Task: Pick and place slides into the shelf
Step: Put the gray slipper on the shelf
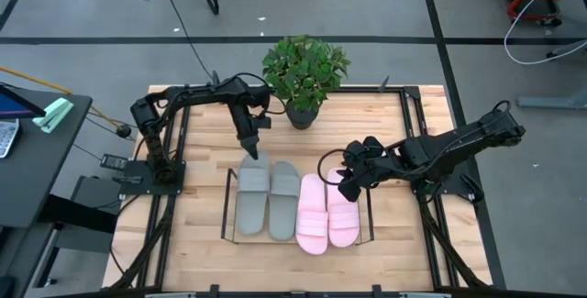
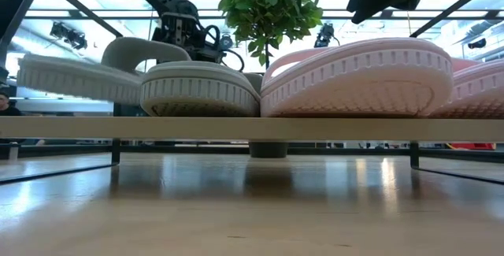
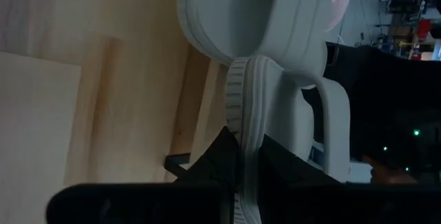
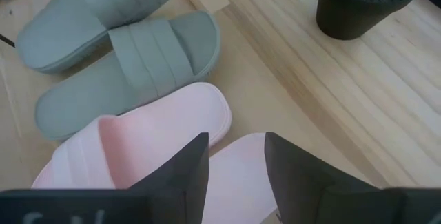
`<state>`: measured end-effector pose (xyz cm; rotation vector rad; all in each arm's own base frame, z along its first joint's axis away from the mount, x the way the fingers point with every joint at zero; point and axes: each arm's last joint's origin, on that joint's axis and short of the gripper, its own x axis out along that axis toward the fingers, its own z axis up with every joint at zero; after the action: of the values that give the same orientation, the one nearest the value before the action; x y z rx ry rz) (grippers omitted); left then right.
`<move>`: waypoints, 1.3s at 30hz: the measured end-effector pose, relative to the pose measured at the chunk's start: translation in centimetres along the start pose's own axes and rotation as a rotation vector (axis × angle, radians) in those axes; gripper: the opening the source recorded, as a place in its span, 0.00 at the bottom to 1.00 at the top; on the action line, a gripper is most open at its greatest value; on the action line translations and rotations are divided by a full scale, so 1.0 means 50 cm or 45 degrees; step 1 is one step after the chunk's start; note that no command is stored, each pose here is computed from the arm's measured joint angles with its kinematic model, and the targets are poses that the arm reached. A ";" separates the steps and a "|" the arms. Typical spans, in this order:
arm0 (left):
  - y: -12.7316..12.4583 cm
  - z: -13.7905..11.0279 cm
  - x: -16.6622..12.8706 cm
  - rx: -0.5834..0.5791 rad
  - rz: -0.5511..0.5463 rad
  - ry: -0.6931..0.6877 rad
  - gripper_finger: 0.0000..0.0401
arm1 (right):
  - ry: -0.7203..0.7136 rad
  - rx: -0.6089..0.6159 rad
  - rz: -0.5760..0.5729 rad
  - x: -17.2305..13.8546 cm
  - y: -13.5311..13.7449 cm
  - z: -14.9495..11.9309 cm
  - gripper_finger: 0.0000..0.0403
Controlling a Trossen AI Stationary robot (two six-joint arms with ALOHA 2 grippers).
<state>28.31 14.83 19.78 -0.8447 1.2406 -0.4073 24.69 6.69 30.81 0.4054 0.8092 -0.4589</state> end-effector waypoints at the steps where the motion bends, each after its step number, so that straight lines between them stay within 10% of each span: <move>1: 0.003 -0.001 0.003 -0.009 0.000 -0.001 0.07 | 0.000 0.000 0.000 0.000 0.000 0.000 0.36; 39: 0.016 0.004 0.031 0.069 0.076 -0.021 0.09 | 0.001 0.002 0.000 0.000 0.000 0.000 0.36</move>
<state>28.81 14.36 18.17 -0.7616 1.2317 -0.3837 24.68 6.70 30.80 0.4074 0.8093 -0.4594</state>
